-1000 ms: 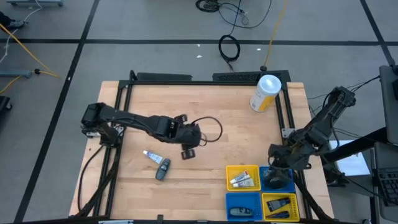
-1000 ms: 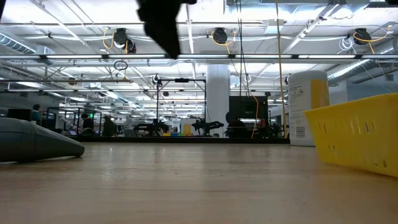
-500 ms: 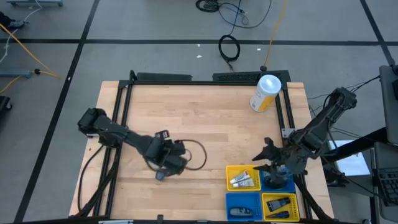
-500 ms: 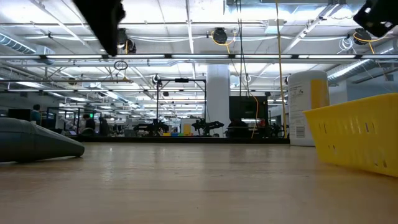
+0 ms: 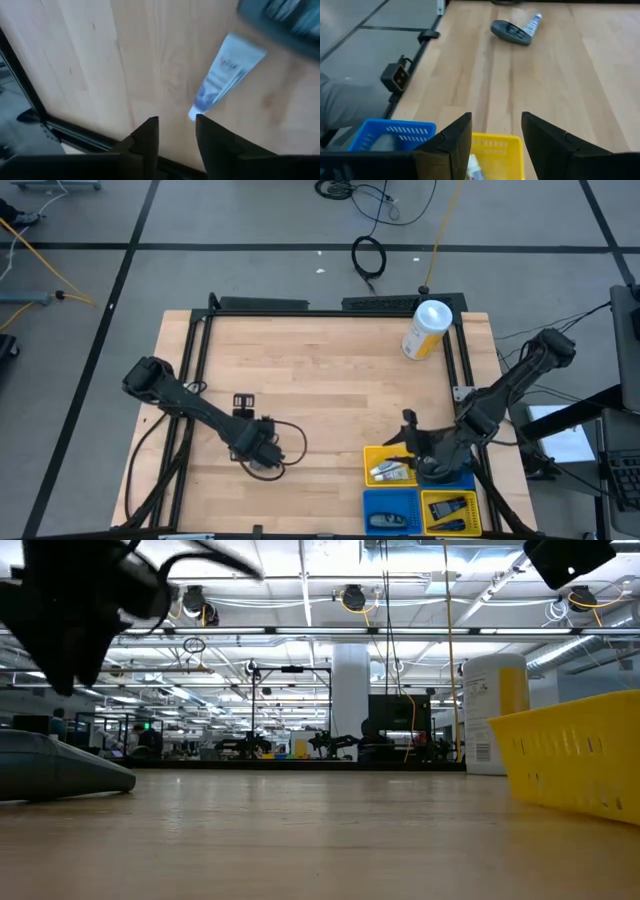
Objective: Pick & Place Travel size toiletries
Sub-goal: Put the white toothpaste into the top yellow bin
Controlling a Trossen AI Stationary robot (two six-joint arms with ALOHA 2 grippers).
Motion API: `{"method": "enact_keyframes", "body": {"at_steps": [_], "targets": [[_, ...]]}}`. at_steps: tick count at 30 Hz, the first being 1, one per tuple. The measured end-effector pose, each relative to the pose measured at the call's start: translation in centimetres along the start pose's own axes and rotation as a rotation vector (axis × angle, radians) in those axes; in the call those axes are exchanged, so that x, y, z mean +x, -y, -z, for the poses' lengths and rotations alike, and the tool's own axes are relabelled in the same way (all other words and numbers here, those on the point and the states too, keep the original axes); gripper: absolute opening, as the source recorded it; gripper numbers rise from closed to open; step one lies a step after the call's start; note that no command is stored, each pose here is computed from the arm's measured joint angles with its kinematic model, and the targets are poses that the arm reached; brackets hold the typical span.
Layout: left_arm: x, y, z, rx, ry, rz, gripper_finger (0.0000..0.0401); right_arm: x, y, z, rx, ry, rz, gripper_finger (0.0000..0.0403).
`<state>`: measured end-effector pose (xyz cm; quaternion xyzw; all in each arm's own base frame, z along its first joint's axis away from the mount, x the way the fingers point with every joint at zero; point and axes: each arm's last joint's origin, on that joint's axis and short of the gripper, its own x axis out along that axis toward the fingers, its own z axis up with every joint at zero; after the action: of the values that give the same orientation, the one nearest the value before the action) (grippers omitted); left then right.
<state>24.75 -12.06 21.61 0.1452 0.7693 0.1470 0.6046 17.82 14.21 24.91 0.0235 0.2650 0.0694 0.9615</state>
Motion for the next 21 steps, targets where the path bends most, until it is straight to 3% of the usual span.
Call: {"method": "enact_keyframes", "body": {"at_steps": [7,10,21], "targets": [[3.7,0.8,1.0,0.067,-0.098,-0.001,0.0087,0.2,-0.2,-0.3,-0.016,0.031,-0.018,0.0167],[4.6,1.1,1.0,0.077,-0.074,0.031,0.0079,0.2,-0.3,-0.4,-0.025,0.041,-0.022,0.0167],[5.7,0.5,2.6,0.041,-0.033,0.102,0.0093,0.3,-0.2,-0.4,-0.024,0.041,-0.016,0.0167]]}}
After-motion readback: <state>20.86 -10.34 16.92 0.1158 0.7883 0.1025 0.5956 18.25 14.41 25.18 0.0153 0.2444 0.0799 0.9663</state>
